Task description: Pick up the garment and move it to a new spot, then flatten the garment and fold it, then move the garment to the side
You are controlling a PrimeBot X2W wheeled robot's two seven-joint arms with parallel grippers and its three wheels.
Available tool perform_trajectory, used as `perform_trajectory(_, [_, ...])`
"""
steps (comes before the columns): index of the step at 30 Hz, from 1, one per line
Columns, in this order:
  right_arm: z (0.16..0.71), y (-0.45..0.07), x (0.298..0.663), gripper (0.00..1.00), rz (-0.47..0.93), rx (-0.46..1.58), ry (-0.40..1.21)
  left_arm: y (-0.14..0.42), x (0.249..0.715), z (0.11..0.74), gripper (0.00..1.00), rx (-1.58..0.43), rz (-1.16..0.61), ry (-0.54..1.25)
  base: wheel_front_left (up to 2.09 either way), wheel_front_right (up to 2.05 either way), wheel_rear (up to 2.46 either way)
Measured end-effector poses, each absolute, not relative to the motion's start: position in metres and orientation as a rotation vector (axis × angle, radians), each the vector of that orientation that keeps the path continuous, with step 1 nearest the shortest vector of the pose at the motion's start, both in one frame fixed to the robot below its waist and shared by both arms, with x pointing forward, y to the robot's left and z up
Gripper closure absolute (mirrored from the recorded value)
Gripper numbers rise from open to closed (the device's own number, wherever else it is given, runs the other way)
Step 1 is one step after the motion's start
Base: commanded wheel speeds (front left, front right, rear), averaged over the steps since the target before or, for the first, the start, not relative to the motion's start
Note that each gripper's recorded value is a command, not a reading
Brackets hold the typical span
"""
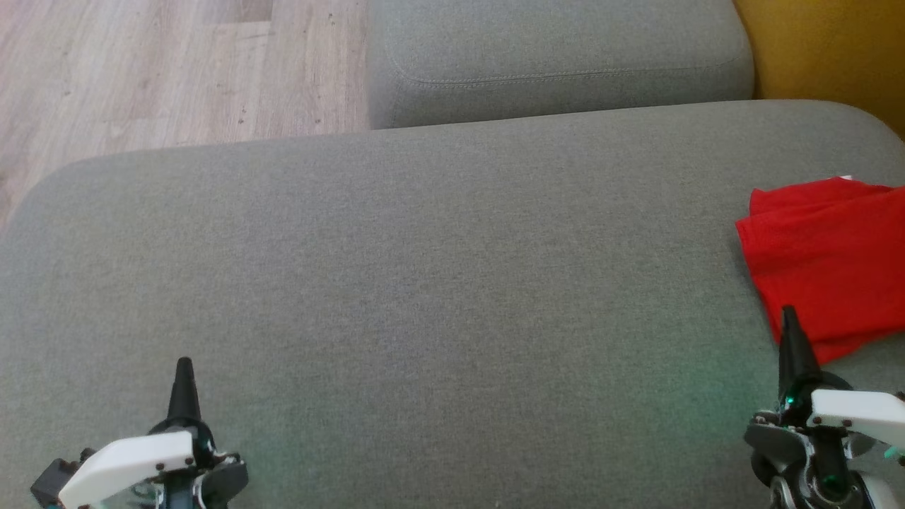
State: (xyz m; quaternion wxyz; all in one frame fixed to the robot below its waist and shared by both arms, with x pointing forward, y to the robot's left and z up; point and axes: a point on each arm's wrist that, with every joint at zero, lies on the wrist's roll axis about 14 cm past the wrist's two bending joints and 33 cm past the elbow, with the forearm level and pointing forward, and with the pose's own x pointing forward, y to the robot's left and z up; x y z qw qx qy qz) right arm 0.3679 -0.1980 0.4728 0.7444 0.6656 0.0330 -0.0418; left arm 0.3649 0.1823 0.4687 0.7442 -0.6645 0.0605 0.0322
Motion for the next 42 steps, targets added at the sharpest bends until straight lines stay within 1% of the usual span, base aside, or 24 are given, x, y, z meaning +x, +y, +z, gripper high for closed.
perform_trajectory(11, [0.4779, -0.2042, 0.3733, 1.00, -0.091, 1.583, 0.045, 0.1879, 0.3735, 0.4763, 1.00, -1.573, 0.058, 0.094, 0.00, 0.00, 0.00])
perform_trajectory(42, [0.4793, -0.2057, 0.3742, 1.00, -0.088, 1.585, 0.042, 0.1884, 0.3744, 0.4777, 1.00, -1.581, 0.052, 0.093, 0.00, 0.00, 0.00])
